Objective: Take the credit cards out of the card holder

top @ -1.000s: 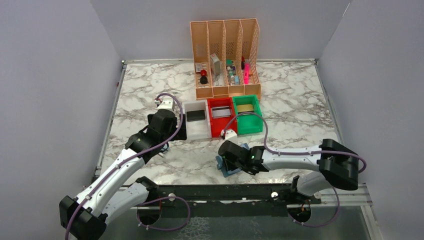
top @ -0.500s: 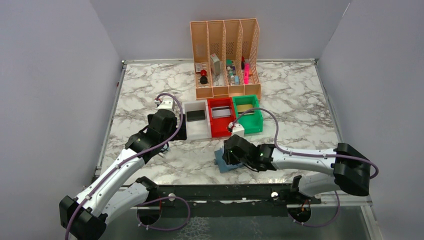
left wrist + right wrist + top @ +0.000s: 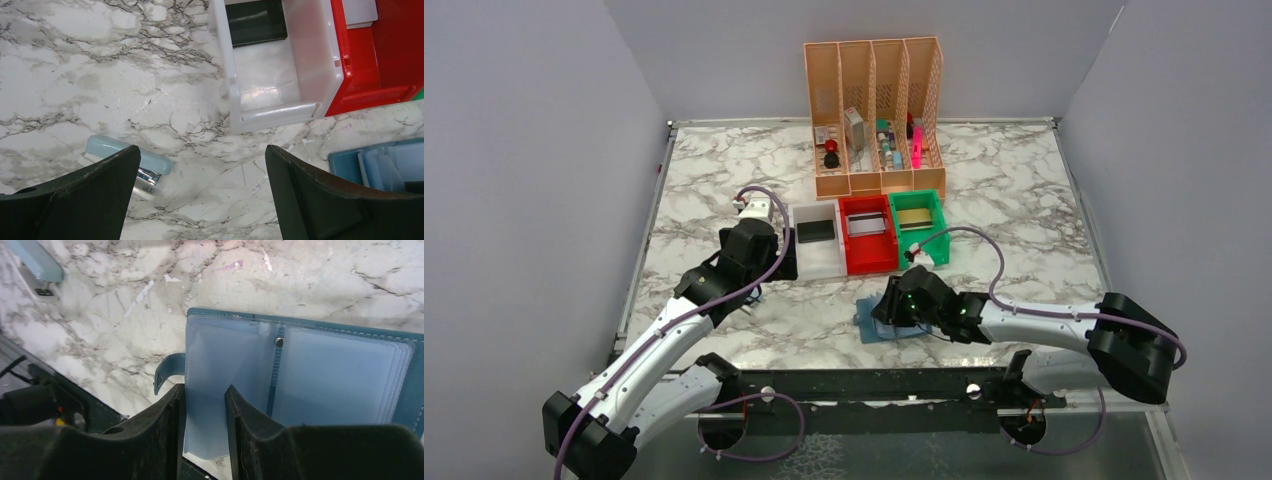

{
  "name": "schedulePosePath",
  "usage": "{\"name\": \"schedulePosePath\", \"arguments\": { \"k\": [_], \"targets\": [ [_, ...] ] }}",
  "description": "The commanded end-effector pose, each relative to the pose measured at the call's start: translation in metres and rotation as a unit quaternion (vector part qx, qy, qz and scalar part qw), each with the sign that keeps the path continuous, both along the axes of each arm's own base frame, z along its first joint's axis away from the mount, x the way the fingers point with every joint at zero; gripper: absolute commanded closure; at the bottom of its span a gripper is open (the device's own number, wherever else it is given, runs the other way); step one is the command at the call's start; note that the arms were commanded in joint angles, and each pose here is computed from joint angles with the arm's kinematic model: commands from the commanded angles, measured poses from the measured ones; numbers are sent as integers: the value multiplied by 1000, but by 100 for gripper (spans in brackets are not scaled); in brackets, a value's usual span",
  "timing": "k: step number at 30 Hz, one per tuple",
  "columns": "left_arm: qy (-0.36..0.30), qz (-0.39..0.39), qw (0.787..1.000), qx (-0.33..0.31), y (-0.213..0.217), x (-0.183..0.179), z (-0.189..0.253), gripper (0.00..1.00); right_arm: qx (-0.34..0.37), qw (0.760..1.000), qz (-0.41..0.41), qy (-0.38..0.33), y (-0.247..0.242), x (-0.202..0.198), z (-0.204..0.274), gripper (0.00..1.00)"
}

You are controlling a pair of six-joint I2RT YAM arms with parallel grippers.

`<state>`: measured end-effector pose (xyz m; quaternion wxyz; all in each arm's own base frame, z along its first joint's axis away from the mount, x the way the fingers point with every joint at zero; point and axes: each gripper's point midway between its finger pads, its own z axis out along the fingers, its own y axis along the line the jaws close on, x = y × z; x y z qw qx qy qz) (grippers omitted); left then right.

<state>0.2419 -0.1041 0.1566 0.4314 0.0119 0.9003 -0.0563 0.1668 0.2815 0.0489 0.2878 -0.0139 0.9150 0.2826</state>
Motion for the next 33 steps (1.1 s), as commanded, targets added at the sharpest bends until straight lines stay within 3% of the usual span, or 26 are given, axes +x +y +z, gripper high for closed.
{"name": "schedulePosePath", "arguments": {
  "k": [1, 5, 17, 28, 33],
  "targets": [
    [-9, -3, 1000, -7, -1, 2, 3, 1, 99, 995, 1, 21, 19, 4, 21, 62],
    [-10, -3, 1000, -8, -1, 2, 3, 1, 140, 989, 4, 40, 18, 2, 21, 62],
    [-10, -3, 1000, -8, -2, 2, 3, 1, 157, 986, -2, 55, 13, 2, 18, 62],
    [-6, -4, 1000, -7, -2, 1, 1, 1, 121, 992, -7, 46, 4, 6, 11, 48],
    [-4, -4, 1000, -6, -2, 2, 0, 1, 104, 994, 0, 33, 0, 8, 13, 52]
  ]
}}
